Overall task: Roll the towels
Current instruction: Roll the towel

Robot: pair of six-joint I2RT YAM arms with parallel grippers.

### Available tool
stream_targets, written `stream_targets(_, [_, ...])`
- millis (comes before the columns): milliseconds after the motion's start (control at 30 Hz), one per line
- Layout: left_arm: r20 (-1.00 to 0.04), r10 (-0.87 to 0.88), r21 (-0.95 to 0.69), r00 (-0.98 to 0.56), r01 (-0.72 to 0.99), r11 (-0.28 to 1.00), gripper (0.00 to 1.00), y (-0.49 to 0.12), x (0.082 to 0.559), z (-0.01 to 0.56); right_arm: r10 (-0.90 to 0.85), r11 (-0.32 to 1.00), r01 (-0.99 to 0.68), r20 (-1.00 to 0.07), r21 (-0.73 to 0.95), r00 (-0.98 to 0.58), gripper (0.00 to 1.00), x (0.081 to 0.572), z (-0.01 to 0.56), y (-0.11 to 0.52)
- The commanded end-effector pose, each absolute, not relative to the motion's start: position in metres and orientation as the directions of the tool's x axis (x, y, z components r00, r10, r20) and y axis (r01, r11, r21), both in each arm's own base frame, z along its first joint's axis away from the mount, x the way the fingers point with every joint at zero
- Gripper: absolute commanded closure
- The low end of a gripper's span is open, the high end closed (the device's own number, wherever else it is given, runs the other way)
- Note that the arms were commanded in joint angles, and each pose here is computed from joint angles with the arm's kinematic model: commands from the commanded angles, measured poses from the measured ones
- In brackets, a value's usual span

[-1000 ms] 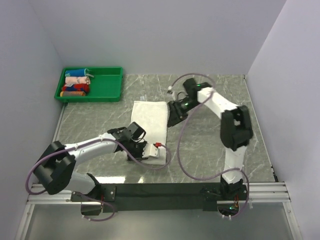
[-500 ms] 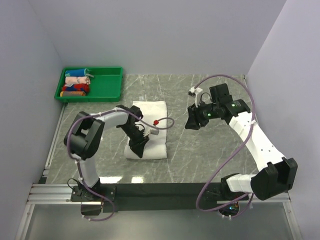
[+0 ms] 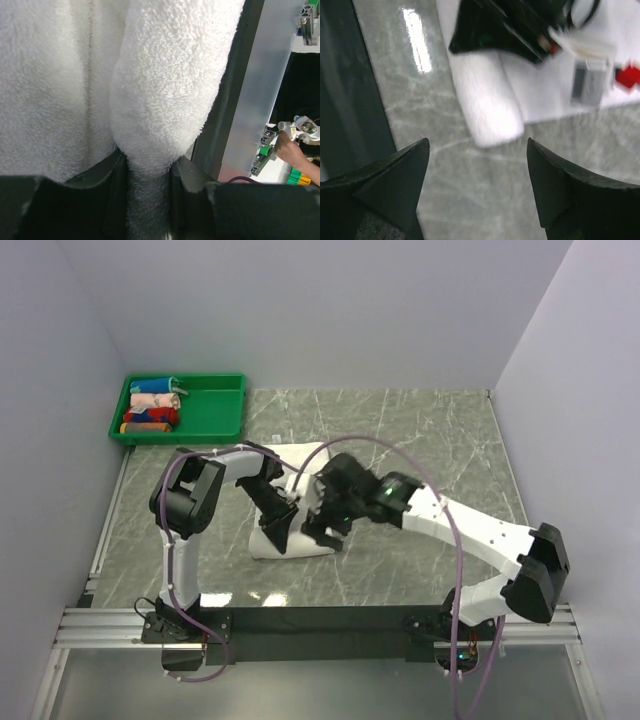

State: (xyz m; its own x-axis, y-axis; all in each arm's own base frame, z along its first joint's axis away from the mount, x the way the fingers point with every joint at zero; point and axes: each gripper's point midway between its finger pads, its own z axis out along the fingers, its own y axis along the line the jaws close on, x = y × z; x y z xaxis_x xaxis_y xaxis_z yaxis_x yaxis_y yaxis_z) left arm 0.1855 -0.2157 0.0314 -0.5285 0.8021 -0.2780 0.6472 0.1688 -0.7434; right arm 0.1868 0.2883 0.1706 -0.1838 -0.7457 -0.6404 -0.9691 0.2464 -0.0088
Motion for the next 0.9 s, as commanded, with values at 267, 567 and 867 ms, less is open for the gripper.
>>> stream_targets(267, [-0.181,0.904,-0.627,-0.387,0.754,0.197,0.91,-0.18,0.197,-0.042,-0.775,0.154,-0.918,-0.621,-0.365,0.117,0.14,0.21,0.107,0.37])
stream_targets(567, [-0.212,0.88,-0.602,-0.425,0.766,0.225,0.77,-0.176,0.214,-0.036,-0.83,-0.006,-0.978,-0.544,-0.207,0.12,0.62,0.171,0.035,0.352])
stream_targets(867, [-0.422,0.7,-0.548,-0.576,0.777,0.308,0.51,-0.169,0.273,0.035,-0.89,-0.025,-0.99,-0.453,0.141,-0.042,1.0,0.126,0.011,0.329])
